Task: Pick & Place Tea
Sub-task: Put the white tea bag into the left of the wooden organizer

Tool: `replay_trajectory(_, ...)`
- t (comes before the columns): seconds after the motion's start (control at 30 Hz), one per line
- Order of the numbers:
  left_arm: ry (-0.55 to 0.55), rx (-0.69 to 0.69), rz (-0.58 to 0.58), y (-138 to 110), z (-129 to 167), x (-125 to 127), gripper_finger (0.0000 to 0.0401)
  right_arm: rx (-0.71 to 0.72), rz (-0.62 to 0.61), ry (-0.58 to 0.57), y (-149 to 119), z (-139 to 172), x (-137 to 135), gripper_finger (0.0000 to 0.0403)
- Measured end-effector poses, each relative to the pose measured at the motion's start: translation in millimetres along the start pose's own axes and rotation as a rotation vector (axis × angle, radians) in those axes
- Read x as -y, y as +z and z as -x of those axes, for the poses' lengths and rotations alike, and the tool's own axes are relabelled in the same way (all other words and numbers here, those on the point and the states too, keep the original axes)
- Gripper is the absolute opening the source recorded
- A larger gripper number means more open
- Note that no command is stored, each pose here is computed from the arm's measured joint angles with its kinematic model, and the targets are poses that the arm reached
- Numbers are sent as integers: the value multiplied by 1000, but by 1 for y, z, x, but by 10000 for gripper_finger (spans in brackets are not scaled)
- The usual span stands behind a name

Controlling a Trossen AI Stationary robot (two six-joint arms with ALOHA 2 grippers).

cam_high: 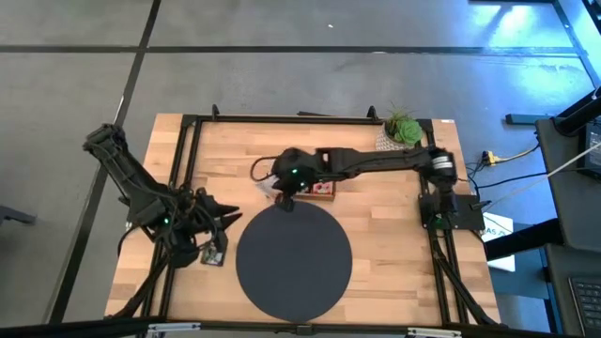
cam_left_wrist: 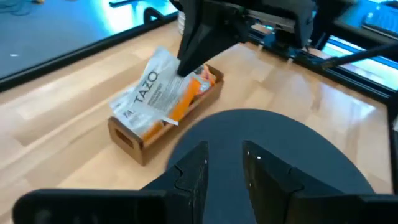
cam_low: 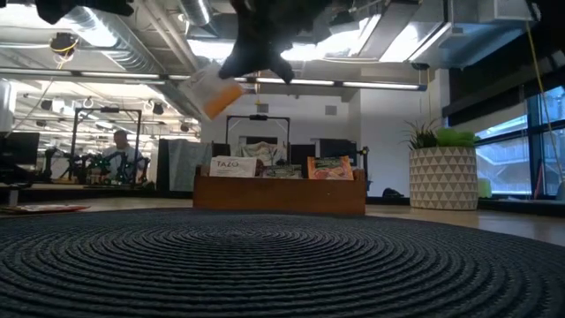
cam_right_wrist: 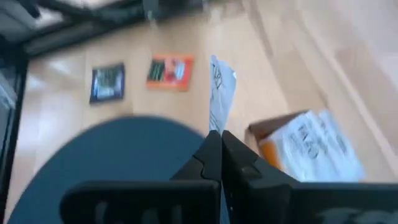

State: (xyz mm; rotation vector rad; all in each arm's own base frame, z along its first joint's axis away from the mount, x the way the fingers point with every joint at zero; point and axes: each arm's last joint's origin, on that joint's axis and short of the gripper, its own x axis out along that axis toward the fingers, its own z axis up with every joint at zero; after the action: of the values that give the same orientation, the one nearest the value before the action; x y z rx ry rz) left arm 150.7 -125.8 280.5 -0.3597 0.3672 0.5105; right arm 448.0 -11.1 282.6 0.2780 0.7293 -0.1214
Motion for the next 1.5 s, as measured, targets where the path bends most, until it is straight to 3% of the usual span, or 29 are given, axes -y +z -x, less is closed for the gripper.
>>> replay_trajectory(0.23, 81, 12, 7, 6, -12, -7, 93, 258, -48, 87, -44, -11, 31, 1)
replay_trajectory(0.53, 154, 31, 45, 14, -25, -14, 97, 451, -69, -44, -94, -27, 49, 2)
replay_trajectory(0.7, 178, 32, 58, 17, -29, -16, 95, 428, -67, -82, -106, -29, 61, 2)
replay_trajectory(1.2, 226, 36, 21, 22, -37, -21, 98, 516, -92, -51, -115, -50, 64, 4)
replay_trajectory(1.5, 229, 20, 27, 23, -39, -22, 98, 497, -97, -84, -121, -58, 67, 4)
